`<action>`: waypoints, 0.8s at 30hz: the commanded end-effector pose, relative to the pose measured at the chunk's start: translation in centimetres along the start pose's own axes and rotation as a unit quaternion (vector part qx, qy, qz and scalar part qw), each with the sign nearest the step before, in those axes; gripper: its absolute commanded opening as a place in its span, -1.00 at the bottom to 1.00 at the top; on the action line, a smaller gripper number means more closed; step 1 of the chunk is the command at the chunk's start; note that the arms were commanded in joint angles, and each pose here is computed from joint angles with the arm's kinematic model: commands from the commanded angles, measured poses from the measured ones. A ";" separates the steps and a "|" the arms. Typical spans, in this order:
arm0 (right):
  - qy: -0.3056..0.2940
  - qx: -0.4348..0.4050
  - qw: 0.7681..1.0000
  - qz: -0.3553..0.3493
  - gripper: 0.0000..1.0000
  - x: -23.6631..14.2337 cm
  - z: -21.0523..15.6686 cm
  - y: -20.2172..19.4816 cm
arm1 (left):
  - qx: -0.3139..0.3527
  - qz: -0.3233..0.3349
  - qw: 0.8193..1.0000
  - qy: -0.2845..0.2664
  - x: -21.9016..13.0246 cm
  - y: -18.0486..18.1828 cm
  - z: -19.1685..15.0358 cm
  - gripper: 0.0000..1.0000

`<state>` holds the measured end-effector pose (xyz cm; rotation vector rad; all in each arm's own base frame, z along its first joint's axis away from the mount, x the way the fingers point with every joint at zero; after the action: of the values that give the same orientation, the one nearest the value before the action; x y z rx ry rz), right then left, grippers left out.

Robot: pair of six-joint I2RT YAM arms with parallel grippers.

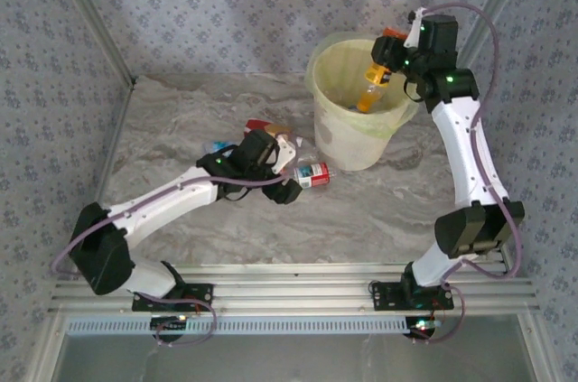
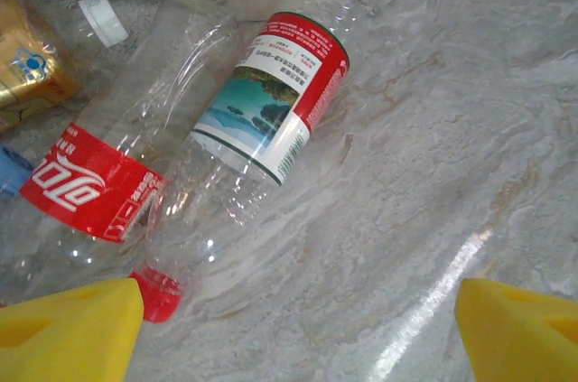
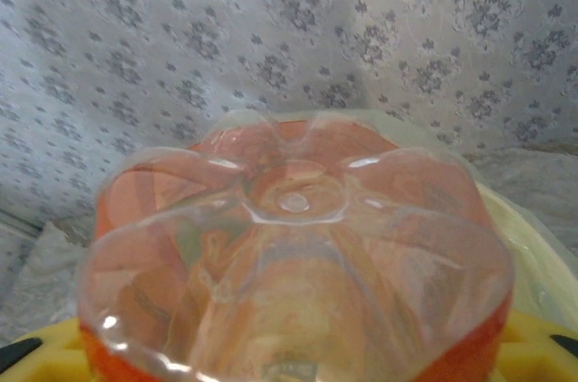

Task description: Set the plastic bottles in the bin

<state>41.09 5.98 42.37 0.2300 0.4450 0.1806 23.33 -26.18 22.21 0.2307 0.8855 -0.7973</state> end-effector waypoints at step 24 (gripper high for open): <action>0.046 -0.018 0.998 0.026 0.82 -11.7 -7.7 1.1 | 0.100 0.032 0.981 0.161 10.8 2.5 0.4 0.55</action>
<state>29.03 5.36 42.00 0.1577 0.4815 0.2131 28.98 -30.48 13.85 0.5321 1.0866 -0.8106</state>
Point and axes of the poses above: each hand's point on the last joint's axis, 136 mm out from that joint toward the fingers, its own x axis out along the fingers, its own y axis along the line the jaws close on, z = x × y, the point moved 7 cm from there along -x, back along the fingers, and after that the axes turned 5 degrees about -x, right-handed, at the moved point
